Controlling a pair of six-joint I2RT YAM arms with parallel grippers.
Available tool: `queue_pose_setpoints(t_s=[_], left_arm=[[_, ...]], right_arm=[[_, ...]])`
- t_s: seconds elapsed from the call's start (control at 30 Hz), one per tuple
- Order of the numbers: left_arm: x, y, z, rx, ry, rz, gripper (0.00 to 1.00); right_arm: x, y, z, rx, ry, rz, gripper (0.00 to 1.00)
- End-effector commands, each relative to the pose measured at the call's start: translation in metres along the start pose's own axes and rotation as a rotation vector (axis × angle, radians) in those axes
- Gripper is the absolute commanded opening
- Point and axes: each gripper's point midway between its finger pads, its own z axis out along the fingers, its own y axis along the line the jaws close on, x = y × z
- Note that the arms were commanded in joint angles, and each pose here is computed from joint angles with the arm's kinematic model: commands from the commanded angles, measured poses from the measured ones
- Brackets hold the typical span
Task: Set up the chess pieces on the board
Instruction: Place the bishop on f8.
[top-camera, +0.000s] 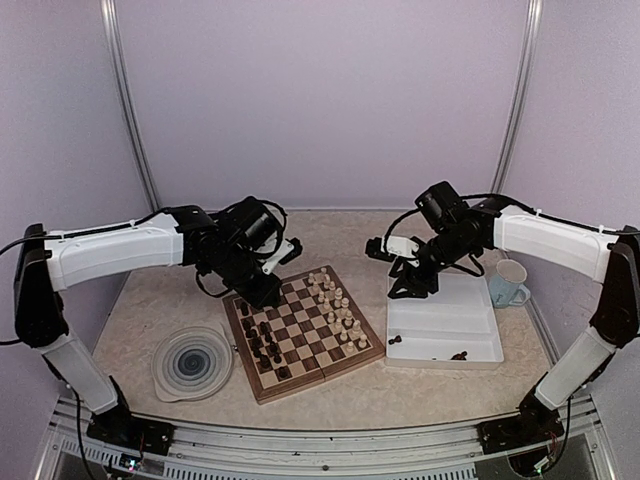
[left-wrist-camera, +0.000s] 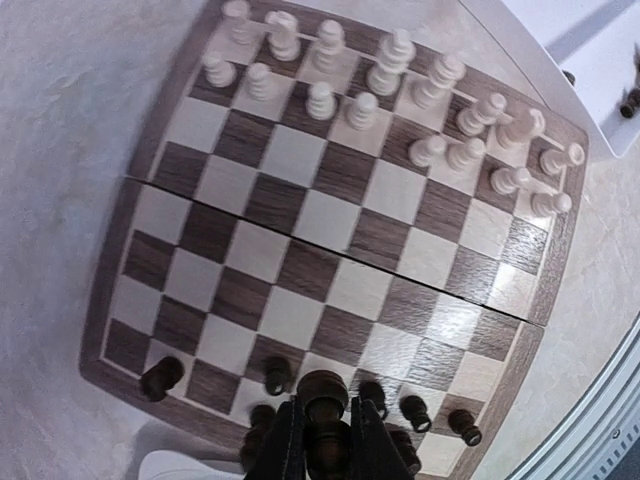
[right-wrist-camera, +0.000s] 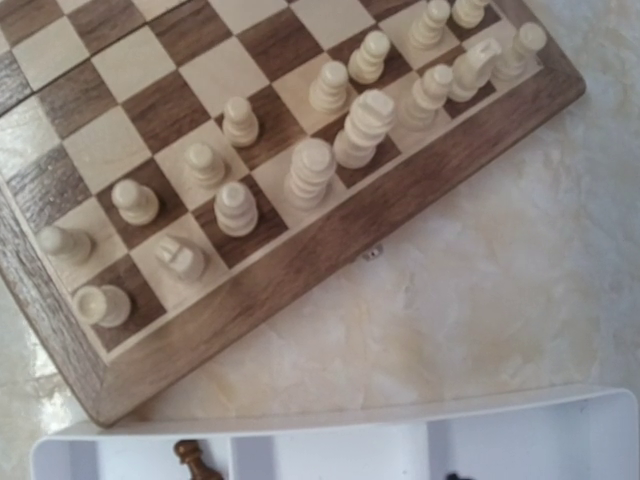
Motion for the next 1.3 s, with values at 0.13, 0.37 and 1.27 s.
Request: queue_pose_setpoints(t_s=[0.13, 0.37, 1.27], left_arm=[[0.021, 0.075, -0.013, -0.094, 0.004, -0.218, 0.09], [0.034, 0.087, -0.001, -0.11, 0.038, -0.246, 0.08], [0.064, 0.072, 0.039, -0.041, 0.143, -0.241, 0.09]], right_arm=[[0.005, -0.005, 0.007, -0.007, 0.023, 0.016, 0.53], [0.007, -0.005, 0.01, -0.014, 0.033, 0.02, 0.53], [0.011, -0.003, 0.013, -0.019, 0.045, 0.023, 0.53]])
